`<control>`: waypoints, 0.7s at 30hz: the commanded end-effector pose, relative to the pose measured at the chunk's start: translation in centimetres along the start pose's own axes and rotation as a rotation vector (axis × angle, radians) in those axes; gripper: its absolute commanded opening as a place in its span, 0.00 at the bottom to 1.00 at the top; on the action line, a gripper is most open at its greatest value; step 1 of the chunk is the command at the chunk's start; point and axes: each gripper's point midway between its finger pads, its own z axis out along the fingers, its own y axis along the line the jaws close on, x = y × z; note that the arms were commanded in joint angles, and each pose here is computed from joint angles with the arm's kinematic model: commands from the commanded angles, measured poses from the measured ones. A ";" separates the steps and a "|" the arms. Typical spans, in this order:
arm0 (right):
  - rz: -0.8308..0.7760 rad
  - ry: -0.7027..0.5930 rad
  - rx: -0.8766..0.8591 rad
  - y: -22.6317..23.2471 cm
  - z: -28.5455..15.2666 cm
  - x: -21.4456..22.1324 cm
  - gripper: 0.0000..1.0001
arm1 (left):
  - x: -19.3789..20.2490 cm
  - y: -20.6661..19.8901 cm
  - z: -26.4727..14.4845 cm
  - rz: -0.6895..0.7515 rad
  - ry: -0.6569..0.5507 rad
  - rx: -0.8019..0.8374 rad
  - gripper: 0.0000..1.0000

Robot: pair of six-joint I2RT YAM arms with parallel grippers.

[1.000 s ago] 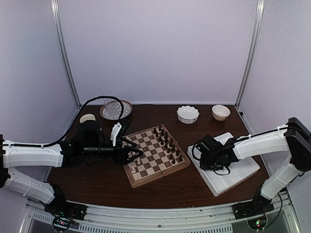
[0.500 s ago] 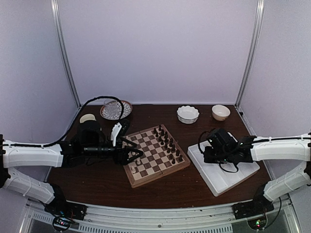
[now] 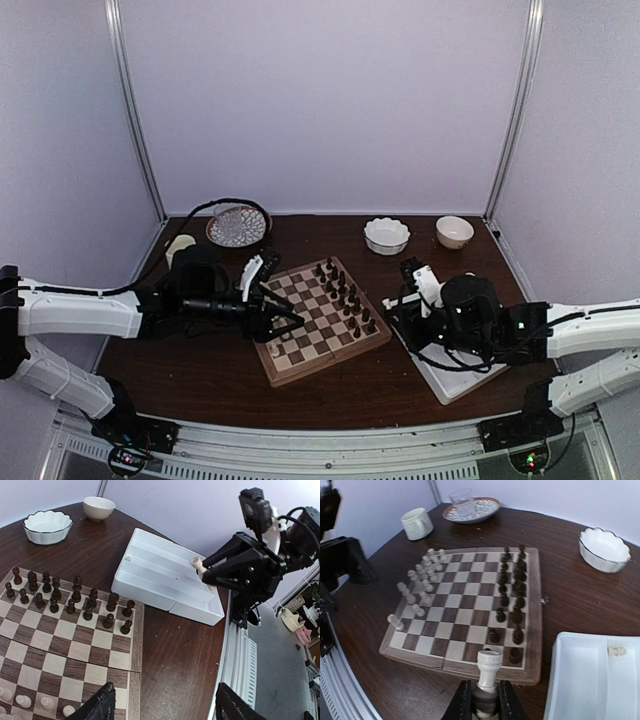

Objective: Set up the chess pieces on the board
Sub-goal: Pass from the right arm to the left

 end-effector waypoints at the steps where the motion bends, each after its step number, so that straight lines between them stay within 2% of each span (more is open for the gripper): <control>1: -0.180 -0.126 -0.175 6.4 -0.4 -1.4 0.12 | -1.6 -2.5 0.4 -0.008 -0.029 0.132 0.68; 6: -0.327 -0.154 -0.245 10.5 -0.1 -0.6 0.11 | -1.9 -4.2 0.9 -0.043 -0.016 0.244 0.68; 8: -0.355 -0.169 -0.267 11.6 0.0 -0.5 0.11 | -1.7 -4.8 1.1 -0.042 -0.005 0.272 0.64; 17: -0.390 -0.167 -0.266 12.9 1.1 -0.3 0.11 | -0.7 -5.9 2.5 -0.043 0.052 0.313 0.61; 21: -0.395 -0.159 -0.268 13.3 1.5 -0.1 0.11 | -0.3 -6.0 3.2 -0.053 0.074 0.321 0.56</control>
